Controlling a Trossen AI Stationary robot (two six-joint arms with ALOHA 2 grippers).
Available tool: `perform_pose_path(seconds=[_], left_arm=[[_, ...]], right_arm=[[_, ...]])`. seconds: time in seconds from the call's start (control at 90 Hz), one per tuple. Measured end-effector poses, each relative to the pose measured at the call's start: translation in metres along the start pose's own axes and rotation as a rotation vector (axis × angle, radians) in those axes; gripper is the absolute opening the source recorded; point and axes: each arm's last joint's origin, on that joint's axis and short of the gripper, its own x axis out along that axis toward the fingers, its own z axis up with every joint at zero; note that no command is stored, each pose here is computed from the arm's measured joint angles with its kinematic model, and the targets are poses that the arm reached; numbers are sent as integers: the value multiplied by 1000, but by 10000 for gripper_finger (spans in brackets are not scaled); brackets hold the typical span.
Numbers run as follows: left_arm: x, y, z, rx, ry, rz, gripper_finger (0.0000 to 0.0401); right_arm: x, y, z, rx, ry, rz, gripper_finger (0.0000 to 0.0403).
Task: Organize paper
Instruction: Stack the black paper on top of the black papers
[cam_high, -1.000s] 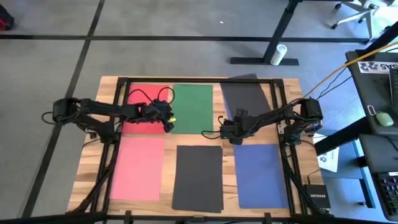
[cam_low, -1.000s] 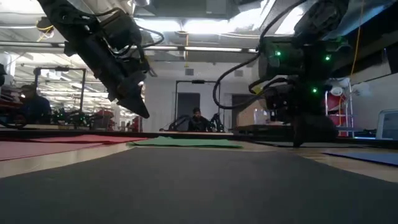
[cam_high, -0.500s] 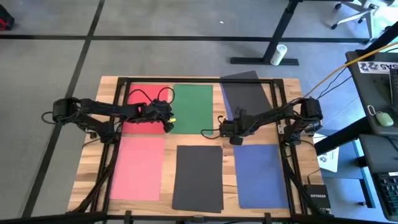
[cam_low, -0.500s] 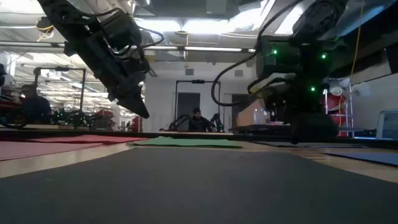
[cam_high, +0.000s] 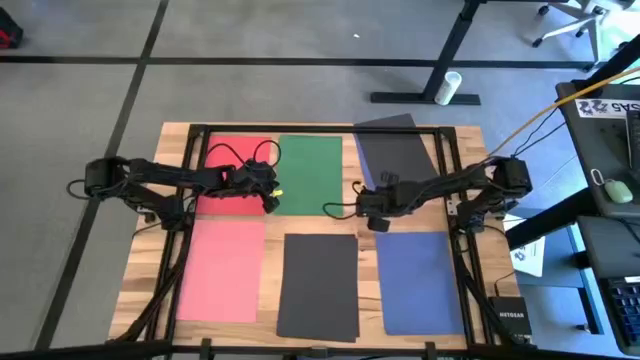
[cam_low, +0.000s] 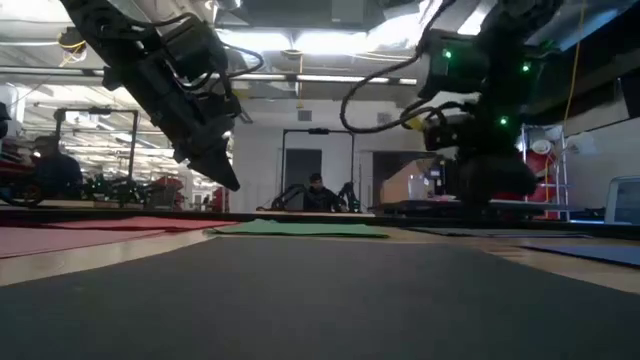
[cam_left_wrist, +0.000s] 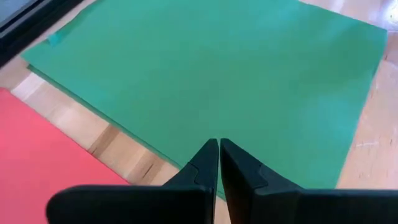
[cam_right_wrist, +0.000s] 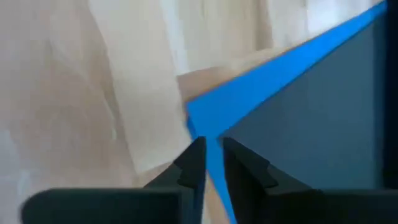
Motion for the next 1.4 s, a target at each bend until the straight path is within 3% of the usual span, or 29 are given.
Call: perform_pose_path(seconds=[0.244, 0.467, 0.711, 0.933, 1.189, 1.4], left_arm=[[0, 0, 0, 9, 0, 0, 0], [0, 0, 0, 11, 0, 0, 0], [0, 0, 0, 12, 1, 0, 0], [0, 0, 0, 12, 1, 0, 0], [0, 0, 0, 12, 1, 0, 0], [0, 0, -2, 18, 23, 4, 0]], right_arm=[[19, -10, -7, 22, 0, -1, 153], [31, -22, -11, 37, -6, -19, 165], [38, -31, -11, 65, 3, 1, 132], [38, -30, -11, 1, -1, 51, 12], [32, -22, -7, 37, -38, 222, 4], [7, -12, 1, 34, -124, 246, 2]])
